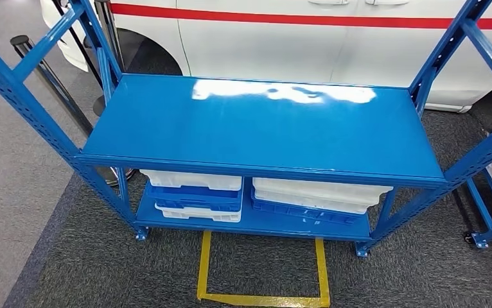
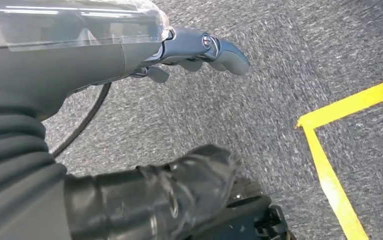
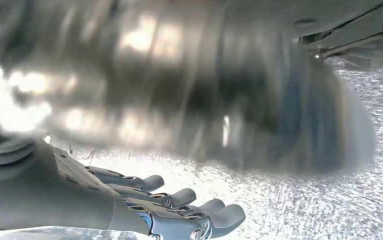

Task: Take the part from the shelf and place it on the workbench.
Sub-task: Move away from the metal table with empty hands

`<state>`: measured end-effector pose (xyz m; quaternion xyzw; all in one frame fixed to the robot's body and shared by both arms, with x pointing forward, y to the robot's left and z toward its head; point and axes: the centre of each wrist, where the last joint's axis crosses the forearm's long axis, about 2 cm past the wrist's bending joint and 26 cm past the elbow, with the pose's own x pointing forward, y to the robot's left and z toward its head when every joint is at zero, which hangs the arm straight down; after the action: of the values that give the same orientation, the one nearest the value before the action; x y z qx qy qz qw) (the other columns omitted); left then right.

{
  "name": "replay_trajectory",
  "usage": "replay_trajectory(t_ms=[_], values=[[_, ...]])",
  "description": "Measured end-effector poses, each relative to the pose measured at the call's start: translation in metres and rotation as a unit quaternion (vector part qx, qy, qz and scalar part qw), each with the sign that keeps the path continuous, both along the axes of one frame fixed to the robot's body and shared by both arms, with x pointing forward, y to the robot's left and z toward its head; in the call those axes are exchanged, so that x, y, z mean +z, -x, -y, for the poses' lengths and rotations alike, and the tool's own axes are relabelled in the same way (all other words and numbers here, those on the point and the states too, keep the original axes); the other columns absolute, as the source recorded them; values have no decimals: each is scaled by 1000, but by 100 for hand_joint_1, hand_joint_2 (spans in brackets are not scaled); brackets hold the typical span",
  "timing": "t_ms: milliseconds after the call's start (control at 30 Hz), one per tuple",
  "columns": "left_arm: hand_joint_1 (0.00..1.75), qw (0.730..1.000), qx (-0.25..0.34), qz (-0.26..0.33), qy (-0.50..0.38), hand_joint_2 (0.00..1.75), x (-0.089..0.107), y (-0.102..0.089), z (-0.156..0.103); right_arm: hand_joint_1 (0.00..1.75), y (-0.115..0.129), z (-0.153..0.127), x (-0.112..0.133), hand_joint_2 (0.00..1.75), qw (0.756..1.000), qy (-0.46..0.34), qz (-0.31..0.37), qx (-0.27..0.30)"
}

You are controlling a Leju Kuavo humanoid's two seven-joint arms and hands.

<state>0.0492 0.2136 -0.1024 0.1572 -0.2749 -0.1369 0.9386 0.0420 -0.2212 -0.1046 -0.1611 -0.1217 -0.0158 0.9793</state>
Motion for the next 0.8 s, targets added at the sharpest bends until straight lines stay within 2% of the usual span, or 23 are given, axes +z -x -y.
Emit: replay_trajectory(t_ms=[400,533,800], values=[[0,999,32,-11,10,175,-1,-6,-16,0,19,8,-3,175,999,-26,-18,-3],[0,998,46,-31,21,175,-4,4,-22,0,16,15,-4,175,999,-33,-12,-5],[0,994,70,-77,44,175,-8,33,-31,0,-4,32,-3,175,999,-38,21,-6]])
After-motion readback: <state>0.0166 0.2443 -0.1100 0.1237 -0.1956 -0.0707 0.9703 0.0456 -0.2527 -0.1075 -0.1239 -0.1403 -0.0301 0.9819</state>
